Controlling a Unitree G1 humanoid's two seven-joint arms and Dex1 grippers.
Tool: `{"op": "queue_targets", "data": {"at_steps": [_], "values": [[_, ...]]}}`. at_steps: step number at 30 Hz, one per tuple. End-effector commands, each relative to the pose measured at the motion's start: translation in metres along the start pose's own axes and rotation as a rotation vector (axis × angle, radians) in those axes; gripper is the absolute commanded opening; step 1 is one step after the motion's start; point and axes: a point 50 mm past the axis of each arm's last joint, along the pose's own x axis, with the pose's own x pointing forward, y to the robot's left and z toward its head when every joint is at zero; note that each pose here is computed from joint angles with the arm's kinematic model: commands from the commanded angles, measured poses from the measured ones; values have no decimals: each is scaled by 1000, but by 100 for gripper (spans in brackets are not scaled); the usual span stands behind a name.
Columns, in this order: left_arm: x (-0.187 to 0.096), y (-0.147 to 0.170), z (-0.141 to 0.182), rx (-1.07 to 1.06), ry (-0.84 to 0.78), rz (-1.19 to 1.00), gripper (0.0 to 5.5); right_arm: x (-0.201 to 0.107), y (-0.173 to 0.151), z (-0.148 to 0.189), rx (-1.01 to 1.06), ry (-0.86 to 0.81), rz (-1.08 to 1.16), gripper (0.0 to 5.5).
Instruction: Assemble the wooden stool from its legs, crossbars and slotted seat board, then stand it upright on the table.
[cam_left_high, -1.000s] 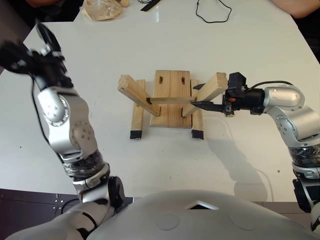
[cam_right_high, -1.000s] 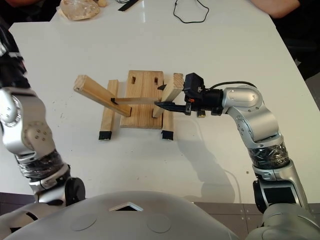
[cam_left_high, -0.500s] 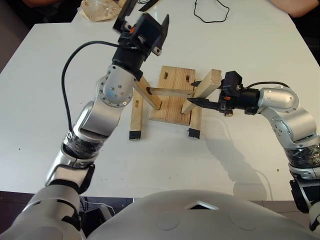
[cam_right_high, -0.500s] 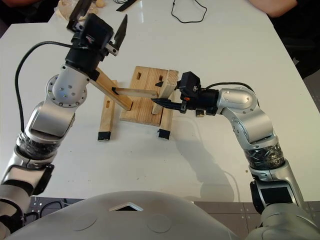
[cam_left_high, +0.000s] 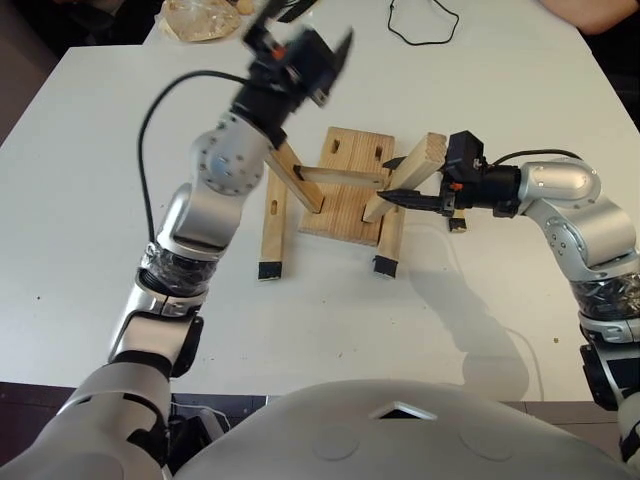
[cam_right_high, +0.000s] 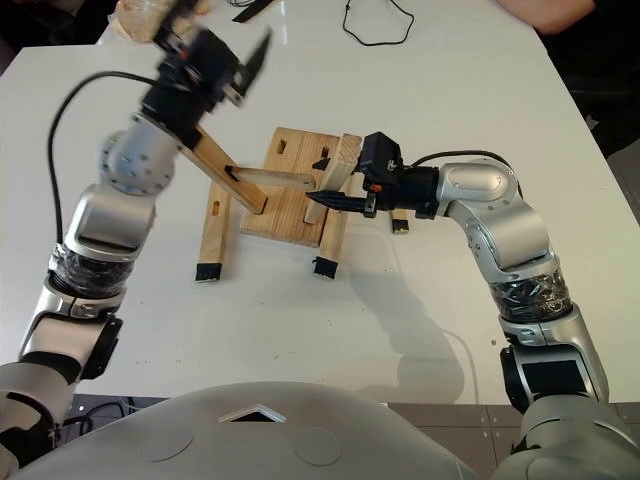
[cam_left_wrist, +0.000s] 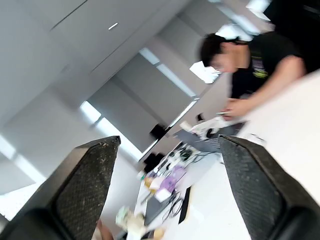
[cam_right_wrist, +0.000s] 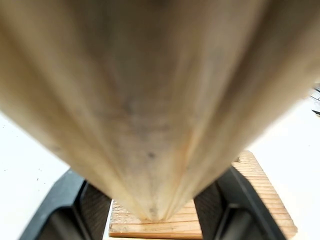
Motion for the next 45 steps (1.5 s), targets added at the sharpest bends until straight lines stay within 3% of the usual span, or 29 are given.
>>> {"op": "queue_targets", "data": {"at_steps": [1, 4, 9, 14, 19, 26, 30, 34, 38, 41, 45], "values": [[-14, 35, 10, -263, 6, 197, 362, -3, 2, -4, 16, 48, 52, 203], [-24, 26, 26, -405, -24, 153, 362, -6, 0, -3, 18, 55, 67, 203], [-54, -24, 59, -665, -55, -132, 362, -7, -10, -3, 17, 78, 66, 203], [-70, -44, 62, -895, 66, -143, 290, -9, -12, -5, 23, 96, 63, 203], [-80, -69, 45, -787, 324, -160, 206, -9, -12, -4, 25, 102, 78, 203], [-85, -93, 22, -581, 562, -248, 96, -4, -13, -2, 16, 103, 104, 203], [-110, -122, -13, -611, 853, -377, 33, 1, -14, 3, 6, 91, 117, 203], [-121, -127, -22, -633, 927, -447, 0, 4, -16, 6, -5, 81, 115, 203], [-110, -121, -18, -645, 844, -417, 0, 7, -18, 7, -9, 74, 106, 203], [-76, -93, 9, -750, 542, -237, 0, 6, -18, 7, -7, 71, 99, 203], [-37, -23, 56, -841, 90, 49, 0, 1, -16, 1, 8, 87, 85, 203]]}}
